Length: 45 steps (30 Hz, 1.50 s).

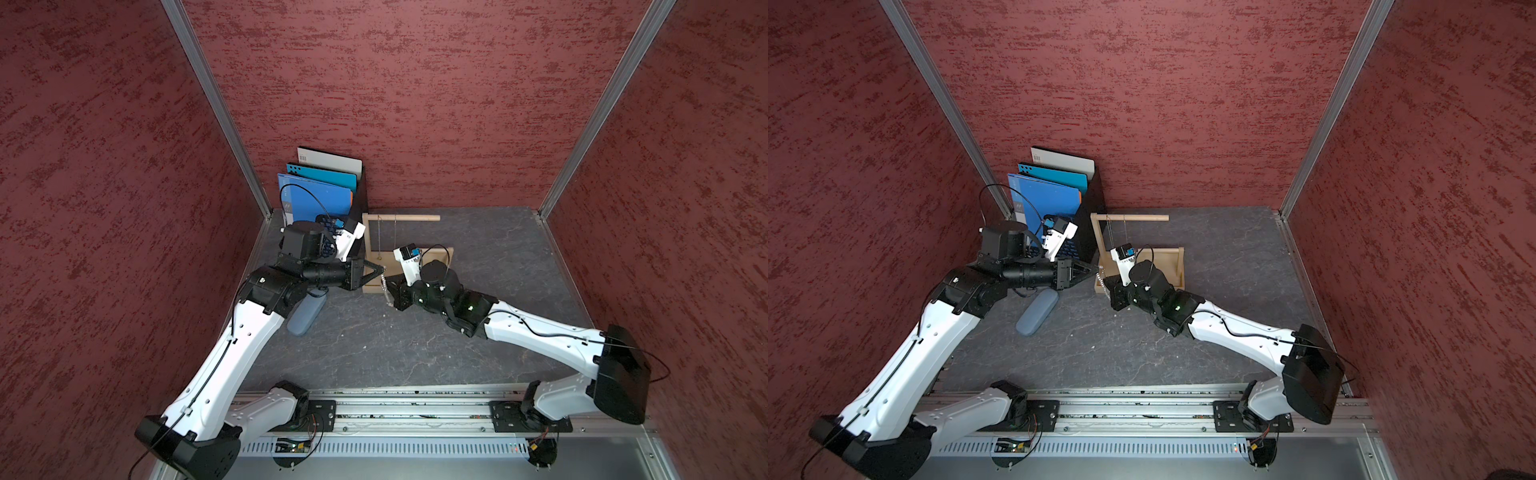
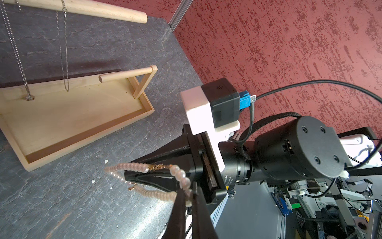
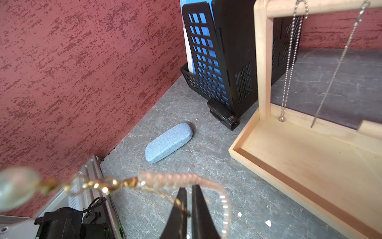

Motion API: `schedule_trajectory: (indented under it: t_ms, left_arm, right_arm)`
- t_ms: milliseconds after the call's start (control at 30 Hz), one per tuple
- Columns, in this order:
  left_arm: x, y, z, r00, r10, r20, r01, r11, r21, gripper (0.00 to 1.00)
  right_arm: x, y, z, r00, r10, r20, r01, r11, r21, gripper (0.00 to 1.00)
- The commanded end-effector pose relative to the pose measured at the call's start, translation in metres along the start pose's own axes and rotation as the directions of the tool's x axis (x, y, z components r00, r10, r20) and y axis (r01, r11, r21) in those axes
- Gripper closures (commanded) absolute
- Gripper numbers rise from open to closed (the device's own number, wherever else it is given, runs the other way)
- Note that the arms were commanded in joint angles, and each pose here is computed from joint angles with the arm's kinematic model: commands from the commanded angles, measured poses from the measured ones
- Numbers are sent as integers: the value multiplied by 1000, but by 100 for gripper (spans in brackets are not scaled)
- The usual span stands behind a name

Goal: Hang the necklace on the jewelry display stand
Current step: Pick up the necklace from the center of the board.

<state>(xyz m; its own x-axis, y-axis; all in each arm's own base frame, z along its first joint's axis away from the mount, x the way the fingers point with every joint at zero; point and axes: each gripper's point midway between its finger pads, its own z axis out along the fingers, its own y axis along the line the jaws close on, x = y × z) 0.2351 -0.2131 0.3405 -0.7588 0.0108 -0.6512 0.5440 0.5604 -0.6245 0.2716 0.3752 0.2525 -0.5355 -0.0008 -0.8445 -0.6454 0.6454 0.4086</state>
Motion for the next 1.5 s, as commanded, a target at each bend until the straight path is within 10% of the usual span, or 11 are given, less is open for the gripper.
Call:
schedule_trajectory:
  t_ms: [0, 267, 467, 1000, 1167, 1467]
  left_arm:
    - [-4, -16, -9, 999, 32, 18, -32, 999, 35, 100]
    - [-4, -18, -11, 999, 32, 18, -33, 999, 38, 100]
    - [-5, -20, -13, 999, 32, 19, -33, 999, 41, 100]
    - [-5, -28, -13, 1000, 17, 12, -18, 997, 80, 100]
    - [-4, -31, -12, 1000, 11, -2, -11, 996, 93, 100]
    - [-1, -30, -13, 1000, 10, -7, -9, 997, 79, 100]
  right_arm:
    - [-31, 7, -10, 996, -20, 92, 20, 1000, -4, 91]
    - [-35, 8, -13, 994, -24, 108, 25, 1000, -4, 93]
    - [-22, 12, -17, 997, -52, 57, 54, 998, -34, 55]
    - [-5, 25, -26, 995, -95, 8, 95, 986, -133, 47]
    - [-12, 31, -15, 995, -100, 10, 101, 984, -147, 49]
    - [-35, 23, -17, 989, -111, 98, 118, 990, -73, 85]
